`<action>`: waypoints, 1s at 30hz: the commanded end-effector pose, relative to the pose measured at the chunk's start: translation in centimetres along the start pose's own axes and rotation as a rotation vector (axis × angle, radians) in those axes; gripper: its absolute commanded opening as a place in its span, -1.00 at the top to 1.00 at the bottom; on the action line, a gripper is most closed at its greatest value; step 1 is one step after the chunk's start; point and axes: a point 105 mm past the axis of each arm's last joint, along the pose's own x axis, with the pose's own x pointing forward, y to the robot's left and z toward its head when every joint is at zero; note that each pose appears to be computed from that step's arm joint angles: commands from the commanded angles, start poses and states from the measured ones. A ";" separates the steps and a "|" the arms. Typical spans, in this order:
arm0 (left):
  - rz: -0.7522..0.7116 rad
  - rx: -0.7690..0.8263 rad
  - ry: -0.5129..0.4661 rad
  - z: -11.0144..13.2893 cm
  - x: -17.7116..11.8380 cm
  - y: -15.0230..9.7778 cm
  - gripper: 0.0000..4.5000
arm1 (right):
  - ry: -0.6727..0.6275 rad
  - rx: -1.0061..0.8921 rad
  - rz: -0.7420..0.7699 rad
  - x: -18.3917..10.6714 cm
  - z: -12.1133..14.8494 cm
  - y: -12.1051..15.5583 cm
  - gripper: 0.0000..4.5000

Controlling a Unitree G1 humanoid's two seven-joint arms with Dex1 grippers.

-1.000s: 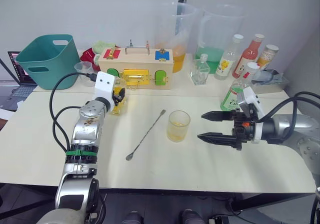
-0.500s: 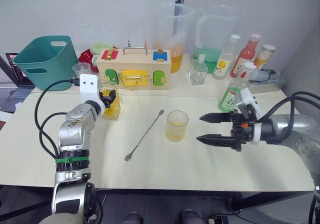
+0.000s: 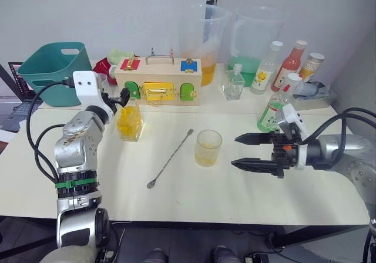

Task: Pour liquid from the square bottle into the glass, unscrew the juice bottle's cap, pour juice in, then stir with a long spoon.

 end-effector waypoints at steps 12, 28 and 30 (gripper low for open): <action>-0.690 0.063 -0.223 7.7 -3.3 -7.2 -0.98 | -0.037 -0.057 -0.112 -2.4 1.4 -1.3 -1.00; -0.963 0.194 0.239 -2.1 -10.9 -4.0 -0.98 | -0.146 -0.018 -0.355 -5.3 -1.4 -1.4 -1.00; -0.910 0.215 0.275 -3.4 -11.3 -2.6 -0.98 | -0.096 -0.017 -0.402 -6.0 -3.5 -1.5 -1.00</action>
